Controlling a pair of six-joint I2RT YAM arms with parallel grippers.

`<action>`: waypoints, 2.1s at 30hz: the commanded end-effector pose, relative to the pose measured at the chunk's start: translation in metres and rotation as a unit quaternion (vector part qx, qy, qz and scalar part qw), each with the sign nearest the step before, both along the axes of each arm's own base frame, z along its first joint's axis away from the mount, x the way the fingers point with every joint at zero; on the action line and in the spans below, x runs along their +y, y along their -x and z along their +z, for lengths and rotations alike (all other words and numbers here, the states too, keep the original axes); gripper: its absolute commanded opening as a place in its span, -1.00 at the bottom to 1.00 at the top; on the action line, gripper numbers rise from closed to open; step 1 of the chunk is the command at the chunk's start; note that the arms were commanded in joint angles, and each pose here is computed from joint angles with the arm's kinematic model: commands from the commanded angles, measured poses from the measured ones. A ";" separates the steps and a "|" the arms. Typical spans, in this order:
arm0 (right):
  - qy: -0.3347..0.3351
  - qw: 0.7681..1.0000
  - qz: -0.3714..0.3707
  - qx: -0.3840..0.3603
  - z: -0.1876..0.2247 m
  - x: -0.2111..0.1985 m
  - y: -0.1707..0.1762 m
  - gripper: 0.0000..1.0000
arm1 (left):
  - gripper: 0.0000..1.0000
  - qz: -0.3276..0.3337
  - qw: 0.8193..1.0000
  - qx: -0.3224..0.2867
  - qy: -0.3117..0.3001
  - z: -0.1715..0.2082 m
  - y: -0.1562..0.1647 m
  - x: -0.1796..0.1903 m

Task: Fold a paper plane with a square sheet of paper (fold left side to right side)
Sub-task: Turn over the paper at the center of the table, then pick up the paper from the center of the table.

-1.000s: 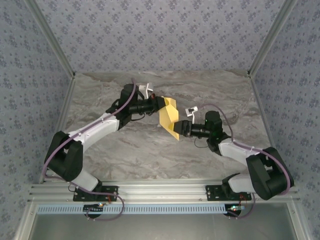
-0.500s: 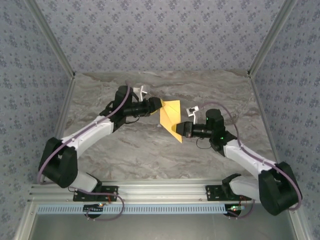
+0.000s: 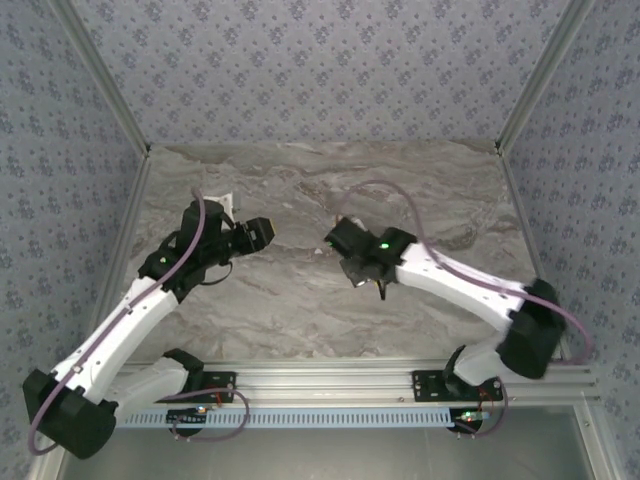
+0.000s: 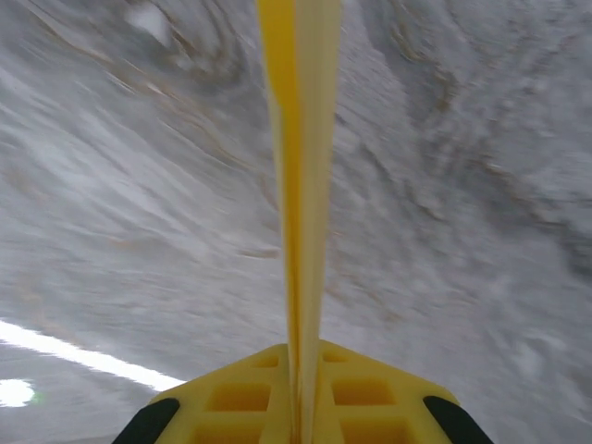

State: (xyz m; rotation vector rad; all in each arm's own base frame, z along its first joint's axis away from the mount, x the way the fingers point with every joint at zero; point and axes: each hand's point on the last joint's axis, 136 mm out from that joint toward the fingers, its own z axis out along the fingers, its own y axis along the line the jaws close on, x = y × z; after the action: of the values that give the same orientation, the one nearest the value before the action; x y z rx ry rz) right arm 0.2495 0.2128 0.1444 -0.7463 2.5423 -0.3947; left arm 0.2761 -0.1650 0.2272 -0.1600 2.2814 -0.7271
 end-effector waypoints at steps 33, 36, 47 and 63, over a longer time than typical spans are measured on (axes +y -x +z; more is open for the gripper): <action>-0.066 0.972 0.194 0.116 -0.015 0.083 0.078 0.77 | 0.38 -0.033 0.994 0.091 0.047 -0.076 -0.001 -0.028; -0.182 0.966 0.162 0.081 0.012 0.075 0.062 0.82 | 0.38 -0.074 0.989 0.108 0.075 -0.089 0.001 -0.058; -0.499 0.866 0.023 -0.020 0.045 0.005 0.013 1.00 | 0.36 -0.141 0.972 0.150 0.113 -0.130 -0.004 -0.139; -0.511 0.855 -0.031 -0.078 0.007 -0.036 -0.005 1.00 | -0.40 -0.164 0.965 0.178 0.105 -0.163 -0.027 -0.174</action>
State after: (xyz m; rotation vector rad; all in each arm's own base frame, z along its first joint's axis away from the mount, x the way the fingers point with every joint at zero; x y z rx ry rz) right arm 0.2462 0.1809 0.1447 -0.1868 2.2315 0.8283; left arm 0.2960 -0.3265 0.0539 -0.0735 2.6354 -1.1644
